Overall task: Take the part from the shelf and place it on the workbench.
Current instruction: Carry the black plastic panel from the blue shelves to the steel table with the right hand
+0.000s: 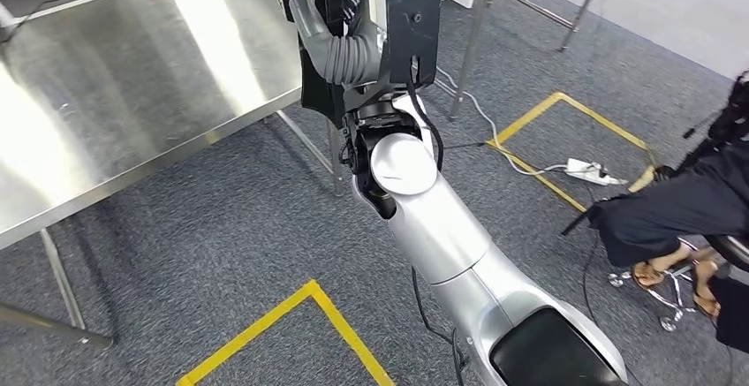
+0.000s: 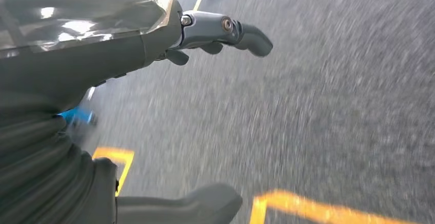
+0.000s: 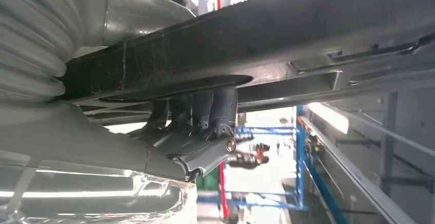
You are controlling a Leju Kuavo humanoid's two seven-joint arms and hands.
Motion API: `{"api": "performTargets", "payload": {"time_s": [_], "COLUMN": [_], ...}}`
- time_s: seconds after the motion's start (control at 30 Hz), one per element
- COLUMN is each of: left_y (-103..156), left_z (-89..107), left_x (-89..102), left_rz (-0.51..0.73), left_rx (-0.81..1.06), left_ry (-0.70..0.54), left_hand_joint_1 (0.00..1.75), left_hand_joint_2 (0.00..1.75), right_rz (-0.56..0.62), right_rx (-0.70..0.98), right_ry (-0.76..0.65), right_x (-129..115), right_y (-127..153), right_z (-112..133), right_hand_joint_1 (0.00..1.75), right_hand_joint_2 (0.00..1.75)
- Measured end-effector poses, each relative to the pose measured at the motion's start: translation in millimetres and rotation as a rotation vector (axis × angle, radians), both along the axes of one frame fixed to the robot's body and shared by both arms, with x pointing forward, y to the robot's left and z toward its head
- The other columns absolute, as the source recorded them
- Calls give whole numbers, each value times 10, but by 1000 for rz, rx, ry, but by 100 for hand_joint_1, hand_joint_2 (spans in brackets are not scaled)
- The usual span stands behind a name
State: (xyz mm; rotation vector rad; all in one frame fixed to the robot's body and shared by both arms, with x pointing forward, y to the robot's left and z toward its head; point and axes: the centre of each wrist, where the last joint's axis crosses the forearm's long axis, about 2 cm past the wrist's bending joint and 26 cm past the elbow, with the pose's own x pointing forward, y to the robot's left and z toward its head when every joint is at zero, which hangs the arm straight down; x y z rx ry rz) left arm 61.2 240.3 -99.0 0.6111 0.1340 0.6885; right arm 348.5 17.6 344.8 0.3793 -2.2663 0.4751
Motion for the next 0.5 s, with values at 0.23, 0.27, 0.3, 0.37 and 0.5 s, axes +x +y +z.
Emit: {"api": "performTargets", "payload": {"time_s": [0.23, 0.27, 0.3, 0.37, 0.5], "left_y": [-78, -80, -83, -90, -81], "left_z": [34, 38, 39, 33, 8], "left_x": [-47, -63, -76, -87, -61], "left_rz": [3, 19, 39, 77, 120], "left_rx": [24, 35, 49, 84, 114], "left_ry": [49, 43, 26, -28, -110], "left_hand_joint_1": [0, 0, 0, 0, 0], "left_hand_joint_2": [175, 175, 175, 175, 175], "right_rz": [42, 43, 38, 9, -49], "right_rx": [-9, -16, -24, -49, -142], "right_ry": [31, 34, 36, 23, -29], "right_x": [-16, -16, -15, 14, 172], "right_y": [53, 59, 62, 46, -87], "right_z": [-163, -189, -213, -260, -343], "right_hand_joint_1": [175, 175, 175, 175, 175], "right_hand_joint_2": [175, 175, 175, 175, 175]}}
